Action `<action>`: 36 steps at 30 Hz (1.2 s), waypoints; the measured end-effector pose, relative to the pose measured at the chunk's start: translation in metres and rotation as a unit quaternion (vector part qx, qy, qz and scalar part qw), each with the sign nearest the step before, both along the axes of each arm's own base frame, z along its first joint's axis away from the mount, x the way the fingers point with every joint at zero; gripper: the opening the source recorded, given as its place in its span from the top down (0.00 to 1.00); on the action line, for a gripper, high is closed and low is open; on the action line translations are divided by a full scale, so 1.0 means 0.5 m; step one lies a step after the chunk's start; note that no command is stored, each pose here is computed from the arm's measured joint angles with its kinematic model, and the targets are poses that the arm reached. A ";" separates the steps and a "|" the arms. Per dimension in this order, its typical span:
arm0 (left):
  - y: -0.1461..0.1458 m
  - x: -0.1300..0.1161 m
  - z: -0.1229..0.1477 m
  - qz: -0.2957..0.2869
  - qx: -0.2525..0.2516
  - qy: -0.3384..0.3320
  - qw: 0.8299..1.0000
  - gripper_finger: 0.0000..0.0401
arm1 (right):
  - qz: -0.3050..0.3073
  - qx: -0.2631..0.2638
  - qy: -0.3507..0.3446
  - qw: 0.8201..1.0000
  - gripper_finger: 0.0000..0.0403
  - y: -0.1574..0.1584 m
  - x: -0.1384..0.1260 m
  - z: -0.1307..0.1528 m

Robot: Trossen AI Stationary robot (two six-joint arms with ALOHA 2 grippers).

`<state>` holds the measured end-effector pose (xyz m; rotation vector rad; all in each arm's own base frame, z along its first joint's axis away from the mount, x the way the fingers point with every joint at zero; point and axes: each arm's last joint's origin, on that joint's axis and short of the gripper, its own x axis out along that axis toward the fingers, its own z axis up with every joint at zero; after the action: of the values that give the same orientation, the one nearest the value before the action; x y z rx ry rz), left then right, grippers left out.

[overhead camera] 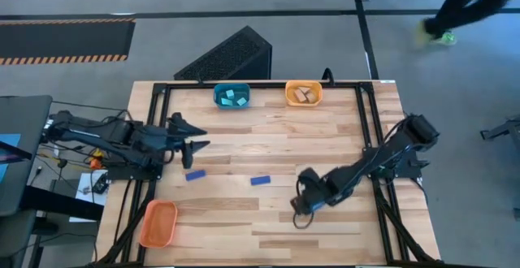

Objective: Sort & place blocks by color
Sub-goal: Put the bottom right blue blocks into the orange bin

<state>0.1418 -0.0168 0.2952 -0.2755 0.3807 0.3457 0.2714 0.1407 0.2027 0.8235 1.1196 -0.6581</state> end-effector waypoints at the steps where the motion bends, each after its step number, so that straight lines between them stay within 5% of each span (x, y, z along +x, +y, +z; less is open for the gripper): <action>1: 0.002 -0.005 0.004 0.006 -0.004 -0.010 1.000 0.59 | 0.000 -0.006 -0.007 1.000 0.98 -0.012 0.000 0.011; 11: 0.004 -0.023 0.010 0.009 -0.018 -0.024 1.000 0.59 | 0.077 -0.026 0.051 0.995 0.89 -0.026 -0.033 0.028; 17: 0.001 -0.018 0.005 0.007 -0.009 -0.010 1.000 0.59 | 0.158 -0.048 0.091 0.982 0.66 0.023 -0.027 -0.032; 22: 0.001 -0.018 0.002 0.002 -0.002 0.000 1.000 0.59 | 0.185 -0.059 0.122 0.973 0.42 0.063 -0.024 -0.096; 26: 0.001 -0.020 0.000 0.004 -0.012 0.003 1.000 0.59 | 0.198 -0.081 0.114 0.970 0.32 0.089 -0.019 -0.132; 31: 0.002 -0.022 -0.003 0.002 -0.005 0.015 1.000 0.59 | 0.216 -0.089 0.123 0.964 0.34 0.090 -0.011 -0.154; 36: 0.001 -0.021 -0.002 -0.020 0.015 0.019 1.000 0.59 | 0.219 -0.077 0.115 0.966 0.56 0.074 0.002 -0.149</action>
<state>0.1316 -0.0161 0.2943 -0.2313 0.4175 0.3176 0.2727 0.1776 0.1283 0.3507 1.3875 -0.4657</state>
